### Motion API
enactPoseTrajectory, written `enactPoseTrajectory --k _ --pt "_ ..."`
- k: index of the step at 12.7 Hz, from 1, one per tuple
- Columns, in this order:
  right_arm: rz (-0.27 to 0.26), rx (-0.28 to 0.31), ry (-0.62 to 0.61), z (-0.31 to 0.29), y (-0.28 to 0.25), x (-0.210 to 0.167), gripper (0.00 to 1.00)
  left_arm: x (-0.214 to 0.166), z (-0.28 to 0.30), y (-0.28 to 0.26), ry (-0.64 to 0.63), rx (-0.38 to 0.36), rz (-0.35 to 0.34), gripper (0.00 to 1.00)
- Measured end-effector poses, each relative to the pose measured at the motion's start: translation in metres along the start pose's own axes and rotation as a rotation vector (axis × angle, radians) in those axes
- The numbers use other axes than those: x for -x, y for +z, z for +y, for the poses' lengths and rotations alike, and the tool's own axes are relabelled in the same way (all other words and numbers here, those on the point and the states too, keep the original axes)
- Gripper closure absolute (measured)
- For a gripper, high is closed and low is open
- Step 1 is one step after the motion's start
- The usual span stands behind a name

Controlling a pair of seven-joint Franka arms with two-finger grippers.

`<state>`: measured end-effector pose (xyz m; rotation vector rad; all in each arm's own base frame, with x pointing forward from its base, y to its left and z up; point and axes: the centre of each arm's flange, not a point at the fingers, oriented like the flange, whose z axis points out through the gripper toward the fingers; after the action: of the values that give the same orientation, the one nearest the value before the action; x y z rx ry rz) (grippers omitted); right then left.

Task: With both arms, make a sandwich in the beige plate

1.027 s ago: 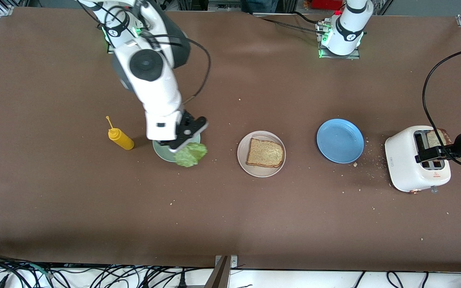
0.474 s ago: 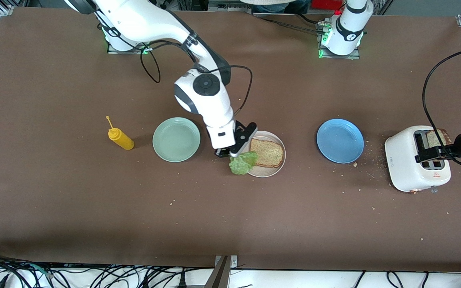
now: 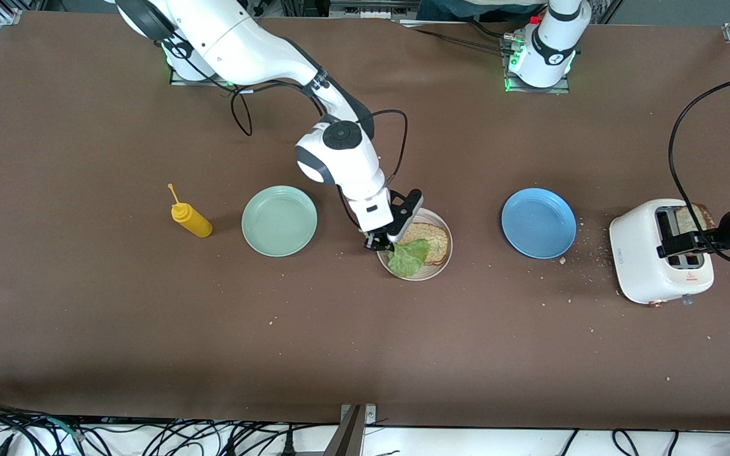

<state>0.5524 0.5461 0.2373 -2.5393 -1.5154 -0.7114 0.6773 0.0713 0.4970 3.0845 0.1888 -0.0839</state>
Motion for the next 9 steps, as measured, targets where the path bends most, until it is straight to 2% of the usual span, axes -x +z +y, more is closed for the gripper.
enactPoseTrajectory --k 4,7,9 --pt "0.112 -0.027 0.007 -0.026 0.047 0.022 0.92 0.000 -0.002 0.001 -0.003 0.000 -0.002 0.00" --pt "0.131 -0.035 0.034 -0.038 0.045 0.014 0.92 -0.001 -0.013 0.007 -0.020 -0.001 -0.009 0.00" --pt "0.133 -0.043 0.043 -0.045 0.045 0.011 0.88 -0.002 -0.026 0.014 -0.039 -0.001 -0.002 0.00"
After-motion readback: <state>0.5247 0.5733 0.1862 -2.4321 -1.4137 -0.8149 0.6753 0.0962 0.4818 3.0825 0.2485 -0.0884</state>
